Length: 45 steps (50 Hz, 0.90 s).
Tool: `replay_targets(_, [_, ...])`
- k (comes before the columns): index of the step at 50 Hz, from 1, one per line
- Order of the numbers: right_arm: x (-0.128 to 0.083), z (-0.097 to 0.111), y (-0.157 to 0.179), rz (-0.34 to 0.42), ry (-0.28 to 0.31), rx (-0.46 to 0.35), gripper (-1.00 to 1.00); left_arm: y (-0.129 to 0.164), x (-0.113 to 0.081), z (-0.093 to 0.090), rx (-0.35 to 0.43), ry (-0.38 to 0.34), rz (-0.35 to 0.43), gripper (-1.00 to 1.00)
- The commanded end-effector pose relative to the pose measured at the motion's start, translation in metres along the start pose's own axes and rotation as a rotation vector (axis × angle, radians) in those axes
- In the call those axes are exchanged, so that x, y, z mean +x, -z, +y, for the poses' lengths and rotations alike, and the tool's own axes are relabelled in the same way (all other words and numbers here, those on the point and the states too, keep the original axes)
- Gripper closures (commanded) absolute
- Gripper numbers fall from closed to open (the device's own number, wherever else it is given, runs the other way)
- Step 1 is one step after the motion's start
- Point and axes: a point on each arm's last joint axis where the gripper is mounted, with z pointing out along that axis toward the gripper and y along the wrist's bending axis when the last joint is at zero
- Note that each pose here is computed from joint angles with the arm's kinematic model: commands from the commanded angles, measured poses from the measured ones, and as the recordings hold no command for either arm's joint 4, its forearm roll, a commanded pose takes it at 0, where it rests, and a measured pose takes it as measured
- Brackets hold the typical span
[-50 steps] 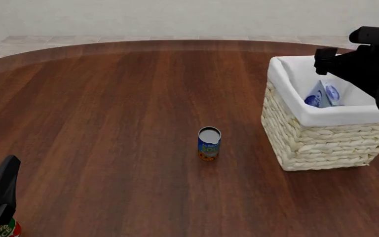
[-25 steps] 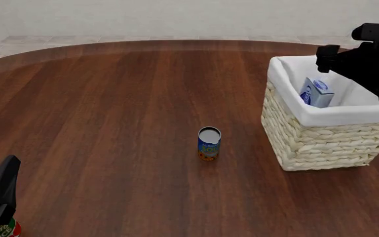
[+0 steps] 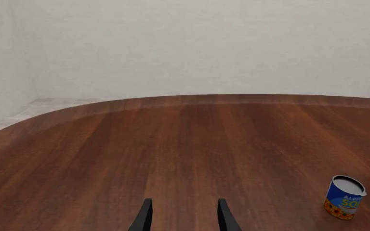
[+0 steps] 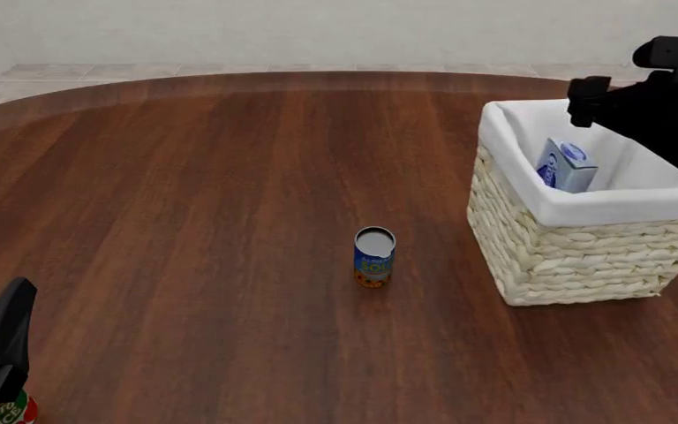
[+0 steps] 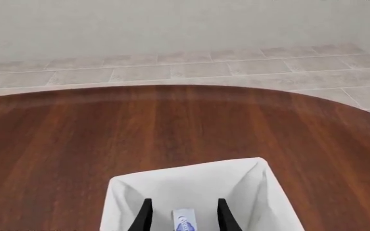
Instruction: Pick up the cream cheese box, and put it in the basket.
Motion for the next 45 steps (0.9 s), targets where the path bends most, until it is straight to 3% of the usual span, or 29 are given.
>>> replay_targets(1, [-0.002, 0.002, 0.004, -0.006, 0.003, -0.008, -1.00, 0.000, 0.000, 0.000, 0.000, 0.000, 0.000, -1.00])
replay_targets(15, [-0.002, 0.010, 0.020, -0.024, 0.019, -0.034, -1.00, 0.000, 0.000, 0.000, 0.000, 0.000, 0.000, -1.00])
replay_targets(45, [-0.018, 0.037, 0.087, -0.111, 0.089, -0.151, -1.00, 0.000, 0.000, 0.000, 0.000, 0.000, 0.000, -1.00])
